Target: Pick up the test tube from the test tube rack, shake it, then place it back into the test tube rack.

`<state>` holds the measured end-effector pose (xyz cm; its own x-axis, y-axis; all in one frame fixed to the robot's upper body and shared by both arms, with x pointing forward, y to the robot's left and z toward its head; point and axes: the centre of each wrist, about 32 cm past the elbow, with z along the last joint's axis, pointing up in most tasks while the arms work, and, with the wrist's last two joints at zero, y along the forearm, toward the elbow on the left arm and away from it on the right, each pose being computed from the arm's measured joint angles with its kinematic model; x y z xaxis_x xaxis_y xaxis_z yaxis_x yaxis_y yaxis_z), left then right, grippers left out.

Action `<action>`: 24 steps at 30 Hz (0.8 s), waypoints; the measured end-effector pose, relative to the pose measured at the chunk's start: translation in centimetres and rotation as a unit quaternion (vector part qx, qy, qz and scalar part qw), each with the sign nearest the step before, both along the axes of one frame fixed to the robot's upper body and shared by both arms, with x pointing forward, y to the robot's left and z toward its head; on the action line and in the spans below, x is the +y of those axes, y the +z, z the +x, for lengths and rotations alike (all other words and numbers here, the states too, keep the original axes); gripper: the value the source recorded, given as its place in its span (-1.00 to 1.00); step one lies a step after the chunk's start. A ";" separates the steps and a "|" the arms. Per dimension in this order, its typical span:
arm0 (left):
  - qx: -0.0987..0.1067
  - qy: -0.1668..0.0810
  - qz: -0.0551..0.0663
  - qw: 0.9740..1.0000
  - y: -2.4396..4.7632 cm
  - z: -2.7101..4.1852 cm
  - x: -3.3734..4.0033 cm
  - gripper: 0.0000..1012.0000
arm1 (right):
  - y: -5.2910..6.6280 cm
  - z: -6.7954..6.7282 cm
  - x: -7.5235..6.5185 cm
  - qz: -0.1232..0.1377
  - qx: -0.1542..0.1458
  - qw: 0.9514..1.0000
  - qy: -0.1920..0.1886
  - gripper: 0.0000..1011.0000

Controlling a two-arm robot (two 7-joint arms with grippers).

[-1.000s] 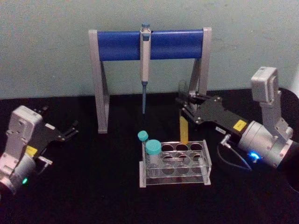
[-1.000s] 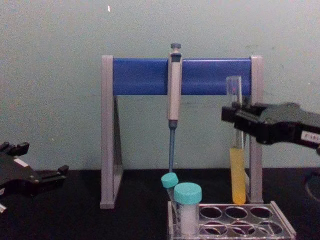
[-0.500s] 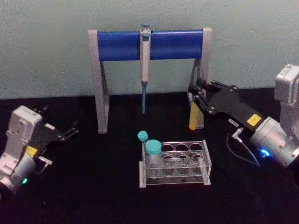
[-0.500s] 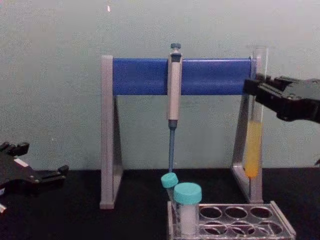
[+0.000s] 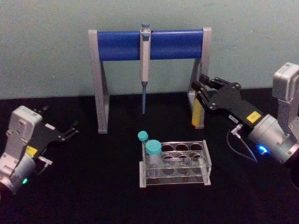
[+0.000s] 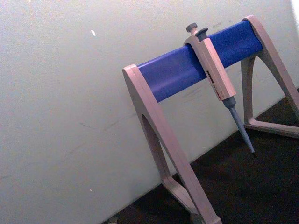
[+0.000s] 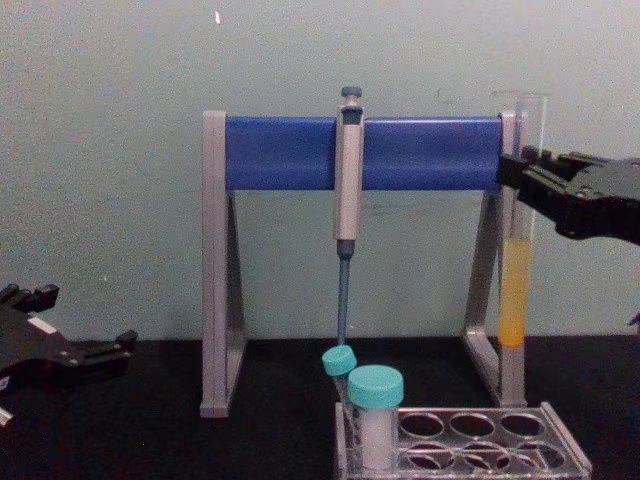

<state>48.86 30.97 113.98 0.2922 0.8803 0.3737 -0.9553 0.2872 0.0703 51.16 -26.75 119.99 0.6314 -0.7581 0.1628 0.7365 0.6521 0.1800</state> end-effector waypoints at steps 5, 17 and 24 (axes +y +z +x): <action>0.000 0.000 0.000 1.000 0.00 0.00 0.00 0.98 | -0.1 0.9 0.6 0.000 0.003 1.000 0.023 -0.55; 0.000 0.000 0.000 1.000 0.00 0.00 0.00 0.98 | 0.1 1.2 0.8 0.015 0.022 0.993 0.117 -0.55; 0.000 0.000 0.000 1.000 0.00 0.00 0.00 0.98 | 1.2 0.1 -0.7 0.000 0.050 0.987 0.150 -0.55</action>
